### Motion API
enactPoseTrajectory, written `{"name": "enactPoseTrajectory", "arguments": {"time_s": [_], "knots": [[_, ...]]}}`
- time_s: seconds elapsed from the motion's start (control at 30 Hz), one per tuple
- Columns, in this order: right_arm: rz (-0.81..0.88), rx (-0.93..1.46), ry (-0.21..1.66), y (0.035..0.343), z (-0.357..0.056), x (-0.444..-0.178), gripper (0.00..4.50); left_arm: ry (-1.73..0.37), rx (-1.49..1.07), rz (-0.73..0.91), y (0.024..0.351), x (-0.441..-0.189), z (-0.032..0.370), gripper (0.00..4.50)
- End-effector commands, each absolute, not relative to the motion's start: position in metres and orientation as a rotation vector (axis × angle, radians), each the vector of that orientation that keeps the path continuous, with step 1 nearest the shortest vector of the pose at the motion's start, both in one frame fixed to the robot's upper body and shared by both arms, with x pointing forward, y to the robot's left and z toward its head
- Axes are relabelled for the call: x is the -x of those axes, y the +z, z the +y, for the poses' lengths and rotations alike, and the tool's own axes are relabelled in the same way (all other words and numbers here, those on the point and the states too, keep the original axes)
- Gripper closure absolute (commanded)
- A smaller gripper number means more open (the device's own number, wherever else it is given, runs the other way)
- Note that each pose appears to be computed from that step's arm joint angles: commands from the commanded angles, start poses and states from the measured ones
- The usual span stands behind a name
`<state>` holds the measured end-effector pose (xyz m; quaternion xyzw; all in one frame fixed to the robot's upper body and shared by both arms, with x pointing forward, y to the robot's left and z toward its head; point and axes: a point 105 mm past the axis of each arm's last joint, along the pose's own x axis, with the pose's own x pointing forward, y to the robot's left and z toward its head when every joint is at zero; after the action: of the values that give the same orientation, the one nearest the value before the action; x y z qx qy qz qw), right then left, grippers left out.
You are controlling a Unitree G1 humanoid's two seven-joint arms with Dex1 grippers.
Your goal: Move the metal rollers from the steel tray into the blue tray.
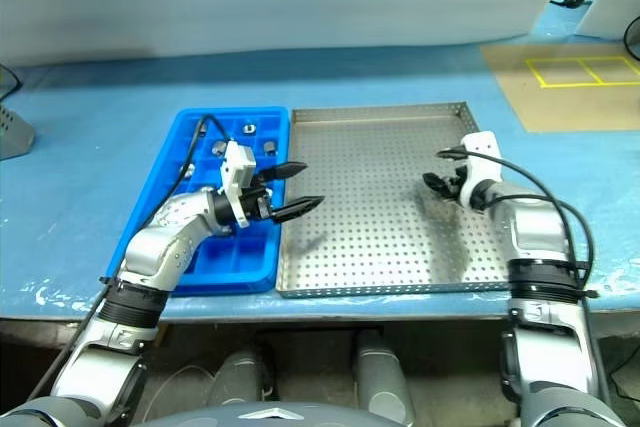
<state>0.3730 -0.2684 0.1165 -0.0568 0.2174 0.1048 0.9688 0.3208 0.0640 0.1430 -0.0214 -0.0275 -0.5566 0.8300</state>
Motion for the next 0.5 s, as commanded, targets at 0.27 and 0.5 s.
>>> {"name": "enactPoseTrajectory", "arguments": {"time_s": [0.27,0.5], "knots": [[0.464,0.08,0.309,0.133,-0.262,-0.364,0.55,-1.192,0.042,-0.105,0.152,-0.32,0.06,0.0],[0.511,0.094,0.319,0.125,-0.258,-0.371,0.55,-1.176,0.049,-0.107,0.152,-0.319,0.061,0.0]]}}
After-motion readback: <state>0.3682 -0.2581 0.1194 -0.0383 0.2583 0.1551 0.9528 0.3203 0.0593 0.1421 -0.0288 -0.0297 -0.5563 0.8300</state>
